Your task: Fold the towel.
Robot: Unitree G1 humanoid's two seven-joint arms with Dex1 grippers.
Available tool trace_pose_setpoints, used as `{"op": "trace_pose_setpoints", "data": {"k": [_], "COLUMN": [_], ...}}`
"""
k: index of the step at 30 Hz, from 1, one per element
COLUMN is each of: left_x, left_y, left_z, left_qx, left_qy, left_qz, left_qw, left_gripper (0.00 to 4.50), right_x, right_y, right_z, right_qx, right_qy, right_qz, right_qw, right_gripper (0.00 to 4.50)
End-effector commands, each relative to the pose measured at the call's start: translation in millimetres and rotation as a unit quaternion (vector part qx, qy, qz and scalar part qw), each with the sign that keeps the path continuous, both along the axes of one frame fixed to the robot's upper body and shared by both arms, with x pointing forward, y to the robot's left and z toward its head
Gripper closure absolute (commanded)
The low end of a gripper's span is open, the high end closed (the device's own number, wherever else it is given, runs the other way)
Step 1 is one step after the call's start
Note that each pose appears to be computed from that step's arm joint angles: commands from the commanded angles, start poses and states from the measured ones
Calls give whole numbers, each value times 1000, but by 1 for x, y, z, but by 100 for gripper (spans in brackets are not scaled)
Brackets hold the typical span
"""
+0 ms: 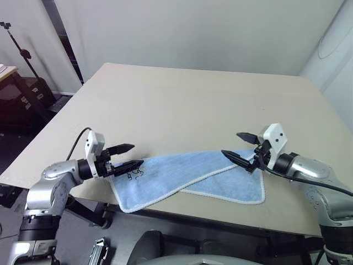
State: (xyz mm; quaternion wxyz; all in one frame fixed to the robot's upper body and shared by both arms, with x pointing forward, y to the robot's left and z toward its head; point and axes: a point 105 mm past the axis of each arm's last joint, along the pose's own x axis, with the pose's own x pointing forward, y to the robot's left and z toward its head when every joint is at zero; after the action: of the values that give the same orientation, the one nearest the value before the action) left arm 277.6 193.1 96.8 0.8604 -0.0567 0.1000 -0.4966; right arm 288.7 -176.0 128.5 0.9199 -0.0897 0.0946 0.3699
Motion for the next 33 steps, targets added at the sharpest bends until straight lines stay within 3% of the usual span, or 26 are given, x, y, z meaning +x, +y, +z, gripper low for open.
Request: {"op": "trace_pose_setpoints", "data": {"k": [1, 10, 15, 21, 33], "left_x": [-2, 5, 13, 19, 23], "left_y": [7, 15, 9, -2, -10], "left_z": [5, 3, 4, -4, -8], "left_qx": [6, 9, 16, 8, 12], "left_qy": [-26, -35, -51, -57, -62], "left_qz": [-4, -6, -20, -16, -27], "left_qw": [1000, 999, 998, 998, 998], "left_gripper": [0, 0, 0, 0, 0], "right_x": [5, 13, 13, 10, 31], "right_y": [9, 3, -33, -75, -109], "right_z": [16, 10, 8, -15, -27], "right_qx": [6, -28, -57, -107, -165], "right_qy": [-28, -12, 9, 81, 38], "right_qz": [16, -17, -58, -97, -111], "right_qw": [999, 999, 997, 986, 979], "right_gripper": [3, 3, 3, 3, 3]}}
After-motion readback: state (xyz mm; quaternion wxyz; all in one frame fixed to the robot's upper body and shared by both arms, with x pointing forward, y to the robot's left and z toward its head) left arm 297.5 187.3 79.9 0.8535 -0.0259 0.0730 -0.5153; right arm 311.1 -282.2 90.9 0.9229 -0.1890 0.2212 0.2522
